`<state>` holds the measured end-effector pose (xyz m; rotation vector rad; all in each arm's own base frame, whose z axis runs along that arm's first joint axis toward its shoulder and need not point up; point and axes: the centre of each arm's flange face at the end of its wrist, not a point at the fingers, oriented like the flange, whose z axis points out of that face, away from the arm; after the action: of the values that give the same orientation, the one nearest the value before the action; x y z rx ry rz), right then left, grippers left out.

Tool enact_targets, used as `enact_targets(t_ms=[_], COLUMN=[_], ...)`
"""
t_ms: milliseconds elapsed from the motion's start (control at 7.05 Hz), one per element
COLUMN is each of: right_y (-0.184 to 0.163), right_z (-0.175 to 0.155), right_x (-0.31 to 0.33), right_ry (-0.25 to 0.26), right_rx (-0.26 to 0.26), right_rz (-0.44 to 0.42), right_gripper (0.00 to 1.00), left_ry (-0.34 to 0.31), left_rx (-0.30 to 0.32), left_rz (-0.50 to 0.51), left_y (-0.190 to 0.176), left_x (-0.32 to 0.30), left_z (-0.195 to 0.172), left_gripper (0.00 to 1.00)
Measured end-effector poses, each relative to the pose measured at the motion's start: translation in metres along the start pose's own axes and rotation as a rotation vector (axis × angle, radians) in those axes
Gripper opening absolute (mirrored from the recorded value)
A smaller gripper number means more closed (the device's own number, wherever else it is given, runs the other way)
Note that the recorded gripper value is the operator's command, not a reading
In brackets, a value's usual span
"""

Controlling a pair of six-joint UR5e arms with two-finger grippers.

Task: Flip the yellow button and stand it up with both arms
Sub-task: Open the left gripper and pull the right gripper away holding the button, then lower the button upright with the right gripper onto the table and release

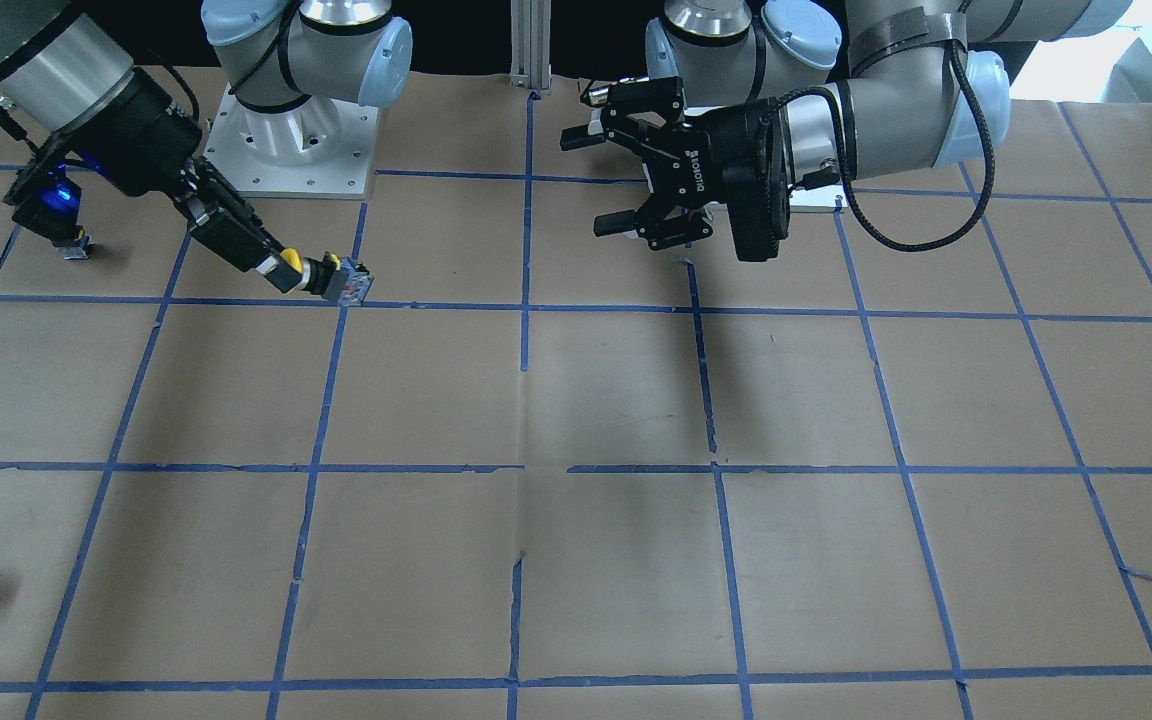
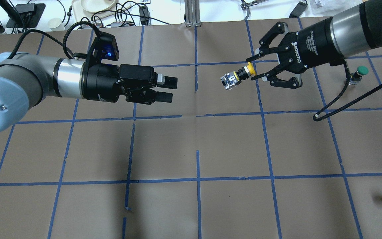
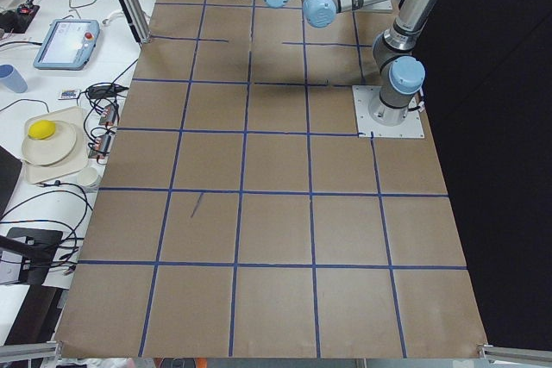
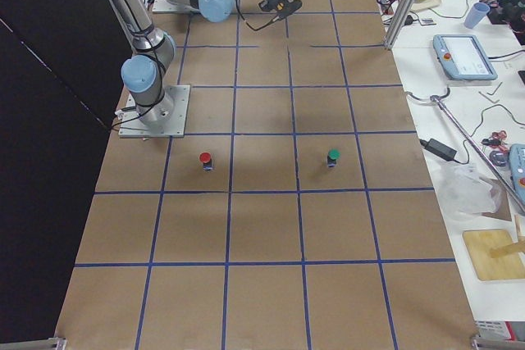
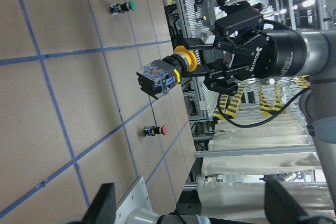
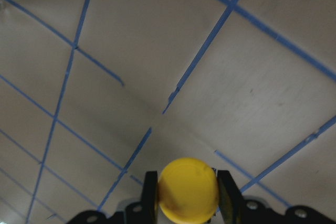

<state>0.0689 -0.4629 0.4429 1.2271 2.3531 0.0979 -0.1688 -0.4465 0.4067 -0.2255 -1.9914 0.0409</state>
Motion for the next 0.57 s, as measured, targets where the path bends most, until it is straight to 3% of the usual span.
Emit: enact_targets(t_ms=[284, 568], right_y=[-0.056, -0.1], right_z=[-0.006, -0.002], right_x=[0.051, 0.106], right_ry=[0.153, 0.263], right_rx=[0.065, 0.11], right_rz=[-0.123, -0.131], right_gripper=[0.09, 0.09], left_ry=[-0.224, -0.444], left_rx=[-0.038, -0.047], left_rz=[-0.023, 0.014], left_y=[-0.004, -0.009], left_x=[-0.012, -0.022], left_z=[-0.008, -0.019], left_gripper=[1.0, 1.0])
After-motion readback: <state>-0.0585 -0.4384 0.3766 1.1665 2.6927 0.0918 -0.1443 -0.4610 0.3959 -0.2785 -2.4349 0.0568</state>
